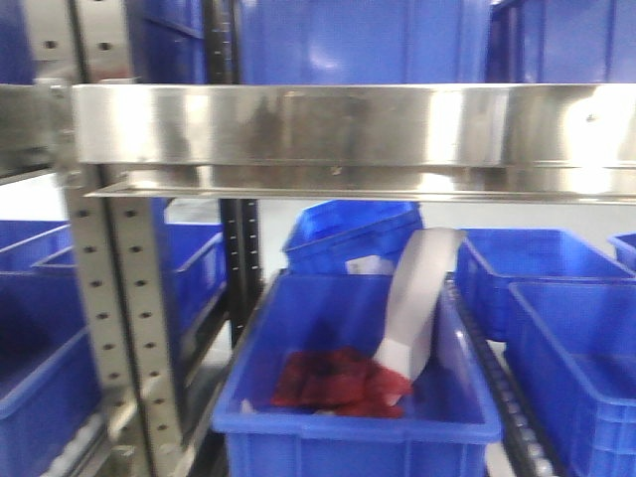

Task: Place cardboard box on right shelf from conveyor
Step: 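Drive up to the steel shelf rack with blue bins, box held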

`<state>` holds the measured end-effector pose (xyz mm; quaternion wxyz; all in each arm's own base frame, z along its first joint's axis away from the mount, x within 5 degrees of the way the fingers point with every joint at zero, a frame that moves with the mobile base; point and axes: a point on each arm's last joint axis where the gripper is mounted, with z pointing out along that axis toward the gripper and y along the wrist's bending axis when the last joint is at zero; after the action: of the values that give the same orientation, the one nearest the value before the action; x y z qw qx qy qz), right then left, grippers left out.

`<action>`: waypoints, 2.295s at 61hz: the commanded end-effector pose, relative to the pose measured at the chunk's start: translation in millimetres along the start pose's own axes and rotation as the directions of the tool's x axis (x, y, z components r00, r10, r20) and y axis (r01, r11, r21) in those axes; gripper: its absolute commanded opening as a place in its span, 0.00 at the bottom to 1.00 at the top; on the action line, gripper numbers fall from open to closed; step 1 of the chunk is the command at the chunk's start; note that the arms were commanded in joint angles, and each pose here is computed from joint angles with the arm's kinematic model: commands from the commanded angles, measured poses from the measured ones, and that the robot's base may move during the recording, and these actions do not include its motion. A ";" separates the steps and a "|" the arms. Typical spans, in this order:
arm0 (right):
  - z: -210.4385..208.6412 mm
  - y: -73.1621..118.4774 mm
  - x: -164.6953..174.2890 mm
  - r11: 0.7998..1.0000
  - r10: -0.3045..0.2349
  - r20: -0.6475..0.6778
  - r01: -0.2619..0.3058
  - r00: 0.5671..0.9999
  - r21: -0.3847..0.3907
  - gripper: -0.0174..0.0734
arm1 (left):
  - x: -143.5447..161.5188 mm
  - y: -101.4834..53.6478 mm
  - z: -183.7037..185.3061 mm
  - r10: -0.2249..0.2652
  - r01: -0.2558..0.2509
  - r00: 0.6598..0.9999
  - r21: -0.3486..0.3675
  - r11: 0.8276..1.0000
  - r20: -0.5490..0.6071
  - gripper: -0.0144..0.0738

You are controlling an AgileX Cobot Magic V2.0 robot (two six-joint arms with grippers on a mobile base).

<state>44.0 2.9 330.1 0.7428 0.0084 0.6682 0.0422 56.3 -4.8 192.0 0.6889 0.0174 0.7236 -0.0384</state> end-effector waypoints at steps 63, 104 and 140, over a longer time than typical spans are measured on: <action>-1.3 0.3 -17.9 1.000 -0.003 0.124 0.002 0.992 0.006 0.27 | -6.0 0.3 -0.4 -0.006 0.006 0.996 -0.002 1.000 0.084 0.03; -4.0 1.7 -37.9 1.000 -0.024 0.180 0.023 0.983 0.007 0.25 | -6.0 0.3 -0.4 -0.006 0.006 0.996 -0.002 1.000 0.084 0.03; 114.1 22.2 -110.5 0.776 -0.621 -0.006 0.614 0.784 -0.141 0.25 | -6.0 0.3 -0.4 -0.006 0.006 0.996 -0.002 1.000 0.084 0.03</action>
<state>128.9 13.4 429.2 0.6678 -0.2099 0.7041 -0.1199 56.3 -4.8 192.0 0.6889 0.0174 0.7236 -0.0384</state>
